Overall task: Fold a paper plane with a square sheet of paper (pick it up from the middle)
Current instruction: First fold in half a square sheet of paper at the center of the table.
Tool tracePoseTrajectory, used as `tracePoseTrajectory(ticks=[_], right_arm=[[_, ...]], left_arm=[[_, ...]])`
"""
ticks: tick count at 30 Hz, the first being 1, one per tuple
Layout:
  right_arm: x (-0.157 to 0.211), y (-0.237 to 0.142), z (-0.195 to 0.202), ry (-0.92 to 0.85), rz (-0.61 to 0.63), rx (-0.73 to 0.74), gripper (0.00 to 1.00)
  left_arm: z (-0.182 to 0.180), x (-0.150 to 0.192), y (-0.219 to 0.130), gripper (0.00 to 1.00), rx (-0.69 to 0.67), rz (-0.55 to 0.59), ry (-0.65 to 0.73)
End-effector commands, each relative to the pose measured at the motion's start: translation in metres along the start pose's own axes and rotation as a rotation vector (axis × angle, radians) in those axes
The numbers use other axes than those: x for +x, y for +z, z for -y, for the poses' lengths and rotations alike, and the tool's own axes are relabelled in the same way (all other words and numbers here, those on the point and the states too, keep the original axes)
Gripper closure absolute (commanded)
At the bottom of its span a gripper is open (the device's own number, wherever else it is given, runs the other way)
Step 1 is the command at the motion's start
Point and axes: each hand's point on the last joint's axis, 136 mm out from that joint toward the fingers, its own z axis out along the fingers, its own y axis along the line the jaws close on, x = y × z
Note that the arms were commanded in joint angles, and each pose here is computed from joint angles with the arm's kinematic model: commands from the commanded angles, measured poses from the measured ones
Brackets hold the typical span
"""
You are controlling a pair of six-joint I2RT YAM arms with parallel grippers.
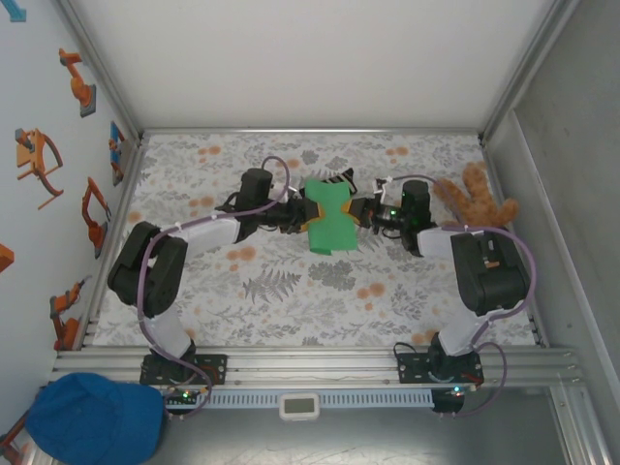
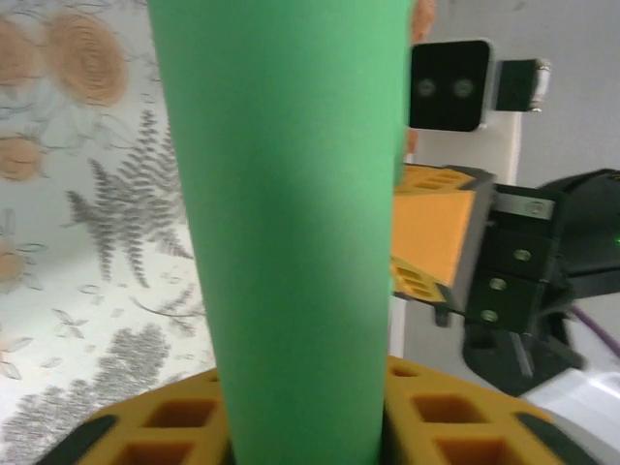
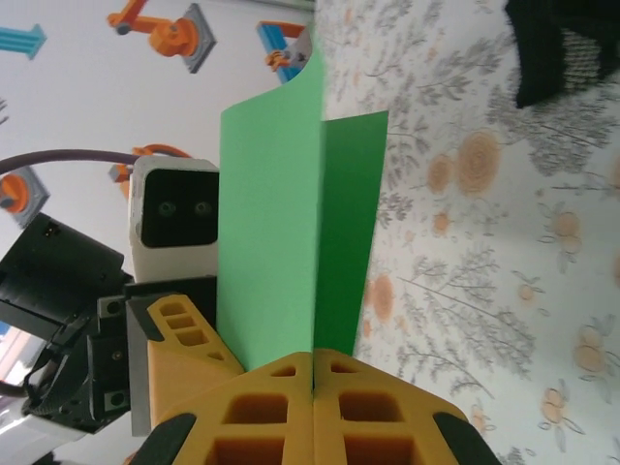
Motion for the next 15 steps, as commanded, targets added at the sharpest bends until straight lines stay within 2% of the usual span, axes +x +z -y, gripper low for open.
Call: tracePoseTrajectory(ticks=[1,4,8,15], right_arm=[[0.008,-0.001,0.021,-0.027,0.003,0.111,1.0],[0.011,-0.007,0.022,-0.064,0.008,0.196,1.0],[0.01,-0.012,0.015,-0.105,0.01,0.258,1.0],[0.015,0.001,-0.015,-0.148,-0.005,0.238,1.0]], left_arm=[[-0.035,0.005,0.007,0.54,-0.116,-0.013,-0.025],[-0.054,0.006,0.008,0.37,-0.18,-0.009,-0.04],[-0.06,0.005,0.001,0.22,-0.222,0.02,-0.033],[-0.056,0.004,-0.022,0.11,-0.268,0.087,-0.002]])
